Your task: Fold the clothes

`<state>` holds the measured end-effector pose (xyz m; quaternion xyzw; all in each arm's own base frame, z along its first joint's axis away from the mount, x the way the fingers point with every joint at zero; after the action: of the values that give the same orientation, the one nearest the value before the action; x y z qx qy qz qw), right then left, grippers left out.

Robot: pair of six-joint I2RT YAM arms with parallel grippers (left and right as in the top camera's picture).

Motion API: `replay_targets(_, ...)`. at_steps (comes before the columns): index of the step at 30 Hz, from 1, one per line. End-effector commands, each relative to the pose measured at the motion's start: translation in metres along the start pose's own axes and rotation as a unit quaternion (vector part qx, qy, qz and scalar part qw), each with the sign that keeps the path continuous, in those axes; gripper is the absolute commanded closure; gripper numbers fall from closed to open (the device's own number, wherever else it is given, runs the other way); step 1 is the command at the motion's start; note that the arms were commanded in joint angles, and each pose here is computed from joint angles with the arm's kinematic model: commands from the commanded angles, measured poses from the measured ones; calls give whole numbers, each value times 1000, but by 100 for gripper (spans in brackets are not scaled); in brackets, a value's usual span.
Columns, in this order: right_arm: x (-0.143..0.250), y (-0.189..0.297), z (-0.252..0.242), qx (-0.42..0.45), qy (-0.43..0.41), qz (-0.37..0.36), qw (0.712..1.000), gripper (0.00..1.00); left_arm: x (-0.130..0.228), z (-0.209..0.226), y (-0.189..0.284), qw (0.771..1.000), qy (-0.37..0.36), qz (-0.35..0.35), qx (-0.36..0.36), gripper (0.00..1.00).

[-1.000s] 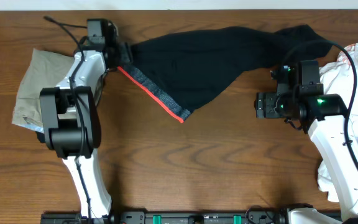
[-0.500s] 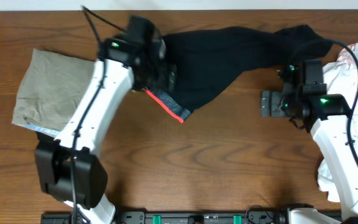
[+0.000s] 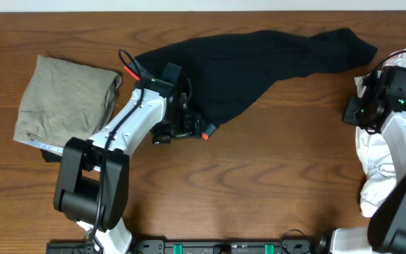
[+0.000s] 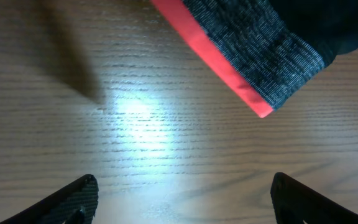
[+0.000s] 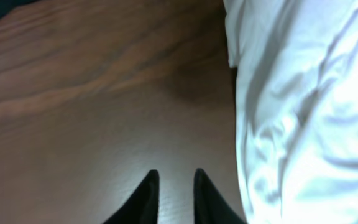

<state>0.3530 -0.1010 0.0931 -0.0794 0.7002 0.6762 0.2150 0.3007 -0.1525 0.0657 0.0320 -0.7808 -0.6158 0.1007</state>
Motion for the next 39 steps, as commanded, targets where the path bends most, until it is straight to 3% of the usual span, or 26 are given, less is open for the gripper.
replay_targets(1,8,-27,-3,-16,2,26,1000,84,2,-8,0,1000,-6,-3,6,9)
replay_targets(10,44,-80,-46,97,-4,110,989,85,2,-25,-2,999,-9,-7,36,3)
replay_targets(22,58,-70,-142,165,-153,87,970,87,2,-25,-2,999,-10,-8,37,3)
replay_targets(30,39,-65,-149,43,-217,28,975,75,1,-25,-2,999,-10,-8,37,2)
replay_targets(35,-5,-54,-105,-103,-174,-25,979,66,1,-25,-1,999,6,-9,38,2)
replay_targets(39,-26,-42,-74,-152,-137,-29,978,60,-2,-28,-1,998,39,-14,44,2)
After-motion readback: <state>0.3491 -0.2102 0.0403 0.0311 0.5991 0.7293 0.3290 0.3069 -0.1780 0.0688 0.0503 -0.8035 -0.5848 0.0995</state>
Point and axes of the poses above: each gripper's point midway between its finger pads, its own y axis back along the fingers, its own z axis along the line the jaws close on, x = y × z, the point moved 2 cm from there along y, back along the fingers, and after that the axes turned 8 degrees about y, right-handed, at the moved point
